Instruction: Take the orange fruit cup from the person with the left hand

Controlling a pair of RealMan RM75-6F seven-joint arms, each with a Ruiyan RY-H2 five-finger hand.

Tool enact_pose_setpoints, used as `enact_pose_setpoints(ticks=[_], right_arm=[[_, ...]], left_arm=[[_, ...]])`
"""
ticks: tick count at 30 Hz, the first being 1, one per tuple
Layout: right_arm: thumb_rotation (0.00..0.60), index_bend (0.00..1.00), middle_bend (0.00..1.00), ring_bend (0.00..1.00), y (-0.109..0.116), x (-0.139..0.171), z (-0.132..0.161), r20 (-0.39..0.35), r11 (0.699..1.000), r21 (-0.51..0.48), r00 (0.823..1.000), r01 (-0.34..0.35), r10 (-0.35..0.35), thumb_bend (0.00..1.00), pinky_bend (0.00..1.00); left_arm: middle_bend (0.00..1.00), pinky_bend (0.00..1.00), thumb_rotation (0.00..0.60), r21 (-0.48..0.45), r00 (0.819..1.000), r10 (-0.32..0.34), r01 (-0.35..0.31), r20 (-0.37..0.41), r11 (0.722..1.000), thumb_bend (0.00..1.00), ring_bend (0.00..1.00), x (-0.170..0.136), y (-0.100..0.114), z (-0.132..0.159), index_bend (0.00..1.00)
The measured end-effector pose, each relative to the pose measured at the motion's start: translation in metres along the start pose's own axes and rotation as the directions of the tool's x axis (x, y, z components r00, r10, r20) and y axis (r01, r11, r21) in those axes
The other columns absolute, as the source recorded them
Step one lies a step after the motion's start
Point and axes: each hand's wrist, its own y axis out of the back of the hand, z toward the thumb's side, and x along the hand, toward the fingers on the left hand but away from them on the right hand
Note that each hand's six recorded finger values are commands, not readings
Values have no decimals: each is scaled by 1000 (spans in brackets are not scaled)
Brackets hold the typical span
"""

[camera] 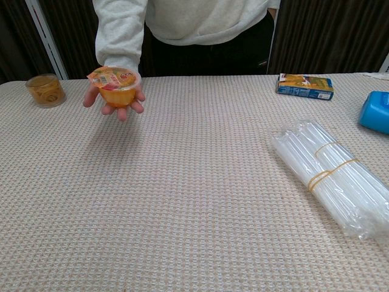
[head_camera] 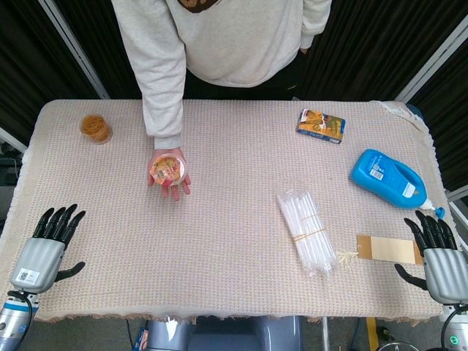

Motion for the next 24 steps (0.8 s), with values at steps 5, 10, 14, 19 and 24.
enact_pose_setpoints(ticks=[5, 10, 14, 19, 24], right_arm=[[600, 115, 0, 0, 0, 0, 1, -1, 1000, 0, 1000, 0, 0, 111, 0], [600, 114, 0, 0, 0, 0, 1, -1, 1000, -1, 1000, 1, -1, 112, 0], [600, 114, 0, 0, -1, 0, 1, 1, 1000, -5, 1000, -4, 4, 112, 0], [600, 115, 0, 0, -2, -1, 3, 0, 1000, -10, 1000, -8, 8, 111, 0], [600, 114, 0, 0, -4, -3, 5, -9, 1000, -15, 1000, -19, 19, 112, 0]], left_arm=[[0, 0, 600, -3, 1000, -2, 2, 0, 1000, 38, 0, 0, 0, 0, 4], [0, 0, 600, 1, 1000, 0, 0, 2, 1000, 38, 0, 1, 1, 1, 5], [0, 0, 600, -8, 1000, 1, -1, 0, 1000, 43, 0, 4, 3, 2, 13], [0, 0, 600, -53, 1000, -5, 6, 1, 999, 132, 0, 21, 11, 10, 51], [0, 0, 600, -80, 1000, -15, 15, 5, 997, 178, 0, 55, 27, 23, 73]])
